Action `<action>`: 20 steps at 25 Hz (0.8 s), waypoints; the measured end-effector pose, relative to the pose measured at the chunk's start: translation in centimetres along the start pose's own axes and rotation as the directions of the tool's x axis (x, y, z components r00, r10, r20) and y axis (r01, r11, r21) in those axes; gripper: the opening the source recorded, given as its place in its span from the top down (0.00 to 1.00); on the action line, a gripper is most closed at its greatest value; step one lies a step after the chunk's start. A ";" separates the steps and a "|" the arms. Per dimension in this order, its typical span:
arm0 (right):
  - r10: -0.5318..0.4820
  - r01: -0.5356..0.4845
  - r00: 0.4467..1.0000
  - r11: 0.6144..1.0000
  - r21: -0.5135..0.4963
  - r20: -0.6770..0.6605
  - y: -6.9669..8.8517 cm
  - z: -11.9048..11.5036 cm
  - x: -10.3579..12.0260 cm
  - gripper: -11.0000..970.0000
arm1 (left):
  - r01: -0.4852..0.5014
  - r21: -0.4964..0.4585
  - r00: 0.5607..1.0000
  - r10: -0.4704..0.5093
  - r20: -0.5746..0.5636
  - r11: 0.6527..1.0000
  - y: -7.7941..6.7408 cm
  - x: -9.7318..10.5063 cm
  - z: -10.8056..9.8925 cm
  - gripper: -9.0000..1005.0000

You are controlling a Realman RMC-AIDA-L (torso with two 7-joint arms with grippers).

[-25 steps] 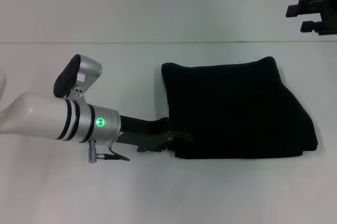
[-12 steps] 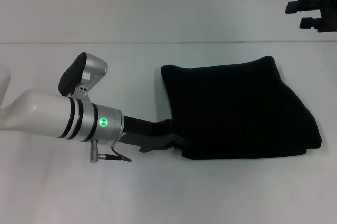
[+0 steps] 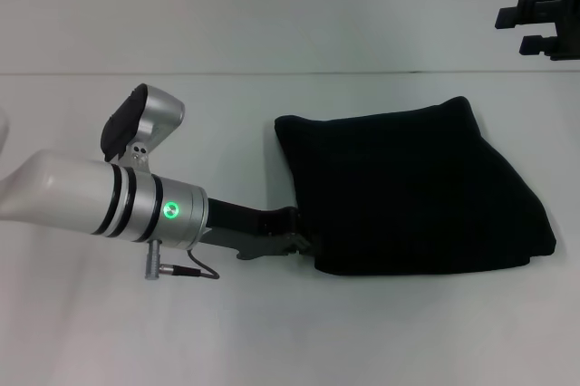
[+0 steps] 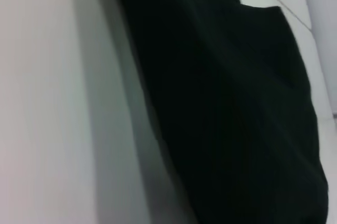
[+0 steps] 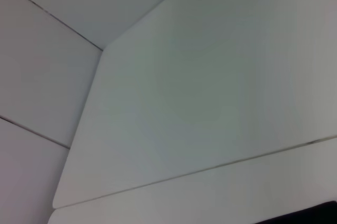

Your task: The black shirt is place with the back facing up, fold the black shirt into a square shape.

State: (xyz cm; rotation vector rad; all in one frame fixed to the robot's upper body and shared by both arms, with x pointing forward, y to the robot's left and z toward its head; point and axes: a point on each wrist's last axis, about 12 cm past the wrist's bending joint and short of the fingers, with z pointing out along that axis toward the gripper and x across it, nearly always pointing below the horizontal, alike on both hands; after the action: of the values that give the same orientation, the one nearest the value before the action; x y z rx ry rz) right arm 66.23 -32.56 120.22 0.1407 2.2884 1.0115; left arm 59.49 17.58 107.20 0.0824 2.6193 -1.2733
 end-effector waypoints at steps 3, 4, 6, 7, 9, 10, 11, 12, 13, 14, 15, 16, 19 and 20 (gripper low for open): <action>0.000 0.000 1.000 1.000 0.002 0.003 -0.1 -0.1 -0.1 0.28 | -0.026 0.012 1.000 0.026 -0.014 1.000 -0.2 0.0 -0.3 0.97; 0.000 0.000 1.000 1.000 0.002 0.003 -0.1 -0.2 -0.1 0.28 | -0.032 0.017 0.999 0.033 -0.019 0.999 -0.2 0.1 -0.5 0.97; -0.001 0.001 1.000 1.000 0.002 0.003 -0.1 -0.2 -0.1 0.28 | -0.035 0.025 0.999 0.035 -0.025 0.999 -0.1 0.3 -0.8 0.97; -0.002 0.002 1.000 1.000 0.002 0.003 -0.1 -0.2 -0.1 0.28 | -0.033 0.028 0.999 0.034 -0.028 0.999 0.1 0.5 -1.0 0.96; -0.001 0.001 1.000 1.000 0.003 0.003 -0.1 -0.2 -0.1 0.28 | -0.032 0.034 0.999 0.033 -0.033 0.999 0.4 0.8 -1.5 0.95; -0.001 0.001 1.000 1.000 0.003 0.003 -0.1 -0.2 -0.1 0.28 | -0.033 0.036 0.999 0.034 -0.035 0.999 0.7 1.0 -1.9 0.95; -0.001 0.001 1.000 1.000 0.003 0.002 -0.1 -0.2 -0.1 0.28 | -0.035 0.039 0.999 0.036 -0.036 0.999 0.9 1.1 -2.3 0.94; 0.000 0.000 1.000 1.000 0.003 0.001 -0.2 -0.2 -0.1 0.28 | -0.035 0.041 0.999 0.037 -0.037 0.999 1.0 1.3 -2.6 0.94; 0.000 0.000 1.000 1.000 0.003 0.000 -0.2 -0.2 0.0 0.28 | -0.035 0.043 0.999 0.037 -0.036 0.998 1.4 1.6 -3.1 0.93; 0.000 0.000 1.000 1.000 0.002 -0.002 -0.2 -0.2 0.0 0.28 | -0.034 0.044 0.999 0.036 -0.037 0.998 1.6 1.8 -3.6 0.93; 0.001 -0.001 1.000 1.000 0.002 -0.002 -0.2 -0.2 0.0 0.28 | -0.032 0.045 0.999 0.034 -0.037 0.998 1.8 2.0 -3.9 0.92; 0.001 -0.001 1.000 1.000 0.002 -0.003 -0.2 -0.2 0.0 0.28 | -0.030 0.048 0.999 0.032 -0.039 0.998 2.1 2.3 -4.3 0.92; 0.000 0.000 1.000 1.000 0.002 -0.003 -0.2 -0.3 0.0 0.28 | -0.024 0.049 0.999 0.027 -0.043 0.999 2.6 2.9 -5.1 0.91; 0.000 0.000 1.000 1.000 0.002 -0.002 -0.2 -0.3 0.0 0.28 | -0.021 0.040 0.999 0.023 -0.046 0.999 2.8 3.1 -5.3 0.90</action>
State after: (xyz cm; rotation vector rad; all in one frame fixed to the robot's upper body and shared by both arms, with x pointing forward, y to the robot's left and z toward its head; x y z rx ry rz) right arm 66.12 -32.85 120.25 0.1405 2.2916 1.0103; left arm 55.96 23.37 107.51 0.1491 2.6247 -1.3322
